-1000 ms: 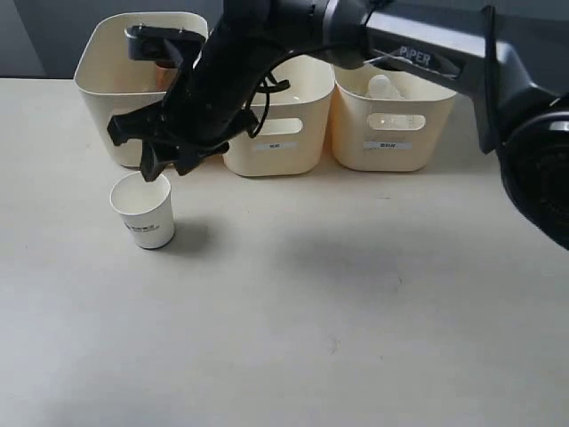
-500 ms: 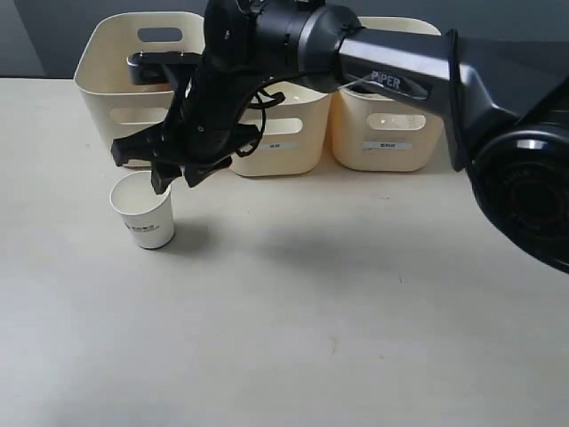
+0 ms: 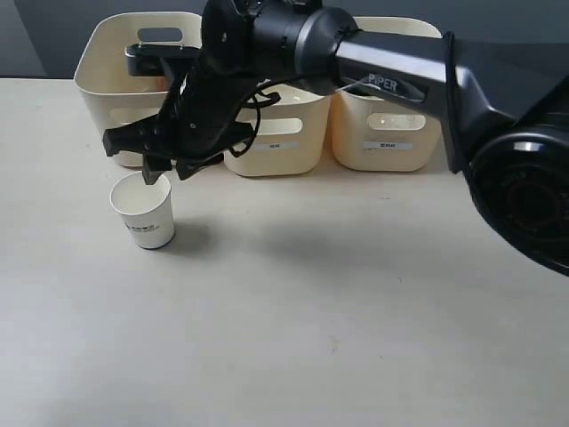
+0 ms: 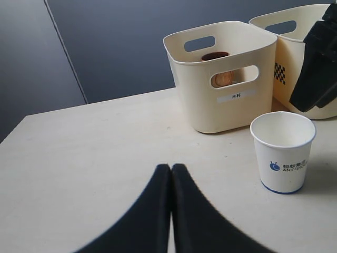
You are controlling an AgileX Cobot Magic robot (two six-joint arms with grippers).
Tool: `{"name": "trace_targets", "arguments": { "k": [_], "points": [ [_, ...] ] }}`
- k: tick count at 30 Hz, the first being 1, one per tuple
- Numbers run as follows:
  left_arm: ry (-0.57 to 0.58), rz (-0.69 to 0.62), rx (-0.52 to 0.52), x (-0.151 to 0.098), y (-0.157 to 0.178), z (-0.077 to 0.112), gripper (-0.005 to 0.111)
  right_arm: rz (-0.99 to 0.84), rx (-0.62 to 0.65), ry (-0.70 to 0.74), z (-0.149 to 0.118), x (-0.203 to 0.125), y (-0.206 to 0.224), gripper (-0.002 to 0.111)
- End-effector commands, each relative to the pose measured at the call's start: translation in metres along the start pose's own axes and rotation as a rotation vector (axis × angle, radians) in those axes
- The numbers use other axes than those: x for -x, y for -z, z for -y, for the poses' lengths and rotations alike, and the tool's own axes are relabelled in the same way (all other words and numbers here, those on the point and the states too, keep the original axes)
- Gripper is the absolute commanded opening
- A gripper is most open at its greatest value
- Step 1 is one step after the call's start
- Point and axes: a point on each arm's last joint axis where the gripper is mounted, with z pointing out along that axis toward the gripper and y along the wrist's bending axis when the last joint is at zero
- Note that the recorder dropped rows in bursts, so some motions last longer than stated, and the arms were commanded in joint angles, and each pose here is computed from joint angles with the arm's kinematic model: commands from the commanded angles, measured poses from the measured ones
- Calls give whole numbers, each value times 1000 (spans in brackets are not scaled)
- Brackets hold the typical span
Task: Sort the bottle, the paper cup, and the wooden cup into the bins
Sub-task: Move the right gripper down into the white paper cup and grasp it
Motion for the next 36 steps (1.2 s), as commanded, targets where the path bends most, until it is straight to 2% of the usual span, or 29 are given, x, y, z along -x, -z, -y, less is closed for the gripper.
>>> {"name": "trace_targets", "arguments": {
  "k": [1, 11, 20, 36],
  "points": [
    [6, 5, -3, 0, 0, 0, 0, 13, 8, -6, -3, 1, 0, 44],
    [6, 5, -3, 0, 0, 0, 0, 8, 17, -22, -3, 0, 0, 44],
    [6, 5, -3, 0, 0, 0, 0, -33, 10, -45, 6, -7, -26, 44],
    [6, 5, -3, 0, 0, 0, 0, -23, 7, -55, 10, -8, -37, 44]
  ]
}}
